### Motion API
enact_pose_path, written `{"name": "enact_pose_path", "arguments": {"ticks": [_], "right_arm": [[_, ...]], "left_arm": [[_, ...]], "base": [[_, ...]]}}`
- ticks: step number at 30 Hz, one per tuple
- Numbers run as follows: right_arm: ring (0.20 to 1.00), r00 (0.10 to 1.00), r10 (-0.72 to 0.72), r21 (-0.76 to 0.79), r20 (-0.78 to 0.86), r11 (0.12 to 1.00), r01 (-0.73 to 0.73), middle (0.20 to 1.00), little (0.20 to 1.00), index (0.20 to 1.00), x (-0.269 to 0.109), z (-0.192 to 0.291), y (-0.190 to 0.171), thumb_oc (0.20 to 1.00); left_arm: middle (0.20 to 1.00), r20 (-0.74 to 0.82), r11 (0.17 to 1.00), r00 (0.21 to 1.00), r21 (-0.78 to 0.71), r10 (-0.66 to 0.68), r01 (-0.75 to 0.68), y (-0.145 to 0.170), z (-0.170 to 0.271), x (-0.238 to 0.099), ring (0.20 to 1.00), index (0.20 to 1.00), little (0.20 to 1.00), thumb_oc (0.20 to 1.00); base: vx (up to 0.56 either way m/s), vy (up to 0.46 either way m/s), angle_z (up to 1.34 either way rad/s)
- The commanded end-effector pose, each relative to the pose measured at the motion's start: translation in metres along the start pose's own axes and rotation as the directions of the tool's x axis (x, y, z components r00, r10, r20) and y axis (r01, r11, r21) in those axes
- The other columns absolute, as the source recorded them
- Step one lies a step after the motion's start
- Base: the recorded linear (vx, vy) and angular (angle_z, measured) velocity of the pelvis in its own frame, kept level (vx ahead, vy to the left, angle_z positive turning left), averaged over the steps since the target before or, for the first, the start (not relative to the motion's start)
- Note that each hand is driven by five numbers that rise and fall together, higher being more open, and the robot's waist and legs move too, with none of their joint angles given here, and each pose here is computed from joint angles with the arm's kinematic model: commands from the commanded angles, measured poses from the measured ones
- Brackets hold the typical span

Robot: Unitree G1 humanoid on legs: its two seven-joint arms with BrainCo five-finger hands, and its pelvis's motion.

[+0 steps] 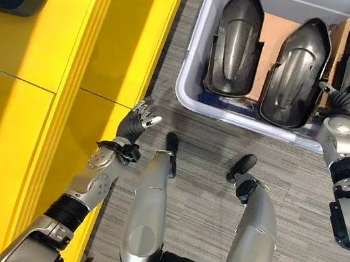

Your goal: Move parts from the plastic box to the shelf.

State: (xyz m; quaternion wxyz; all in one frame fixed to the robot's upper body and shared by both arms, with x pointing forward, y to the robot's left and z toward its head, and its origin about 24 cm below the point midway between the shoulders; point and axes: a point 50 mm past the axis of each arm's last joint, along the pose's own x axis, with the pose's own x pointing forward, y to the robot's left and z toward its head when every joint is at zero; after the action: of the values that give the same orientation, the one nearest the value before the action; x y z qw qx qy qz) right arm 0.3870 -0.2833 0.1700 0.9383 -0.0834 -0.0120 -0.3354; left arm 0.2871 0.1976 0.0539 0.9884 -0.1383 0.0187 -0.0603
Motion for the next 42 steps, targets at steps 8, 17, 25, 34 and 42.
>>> {"name": "enact_pose_path", "arguments": {"ticks": [8,17,25,34,42], "right_arm": [[1.0,0.975,0.205,0.134,0.083,0.967,-0.214,1.0,1.0,1.0,-0.024,0.013,0.044,1.0],[1.0,0.954,0.237,0.136,0.186,0.955,-0.264,1.0,1.0,1.0,-0.034,0.035,0.054,1.0],[1.0,0.797,-0.253,0.149,0.549,0.967,0.205,1.0,1.0,1.0,-0.043,0.09,0.02,1.0],[1.0,0.587,-0.36,0.181,0.725,0.922,0.342,1.0,1.0,1.0,-0.062,0.122,0.008,1.0],[1.0,0.674,-0.416,0.23,0.61,0.908,0.352,1.0,1.0,1.0,-0.062,0.095,-0.007,1.0]], "left_arm": [[1.0,0.011,0.998,0.998,0.012,-0.066,0.066,-0.013,-0.003,-0.011,1.0,1.0,1.0,1.0],[1.0,0.009,0.998,0.998,0.012,-0.068,0.068,-0.017,-0.006,-0.012,1.0,1.0,1.0,1.0],[1.0,0.032,0.996,0.995,-0.018,-0.09,0.09,-0.03,-0.01,-0.013,1.0,1.0,1.0,1.0],[1.0,0.034,0.994,0.994,-0.046,-0.1,0.102,-0.035,-0.015,-0.016,1.0,1.0,1.0,1.0],[1.0,0.047,0.994,0.995,-0.053,-0.09,0.092,-0.031,-0.015,-0.019,1.0,1.0,1.0,1.0]], "base": [[0.01,0.036,-0.02],[0.0,0.009,-0.02],[-0.01,0.031,0.0],[0.0,0.029,-0.02],[0.0,0.008,-0.06]]}}
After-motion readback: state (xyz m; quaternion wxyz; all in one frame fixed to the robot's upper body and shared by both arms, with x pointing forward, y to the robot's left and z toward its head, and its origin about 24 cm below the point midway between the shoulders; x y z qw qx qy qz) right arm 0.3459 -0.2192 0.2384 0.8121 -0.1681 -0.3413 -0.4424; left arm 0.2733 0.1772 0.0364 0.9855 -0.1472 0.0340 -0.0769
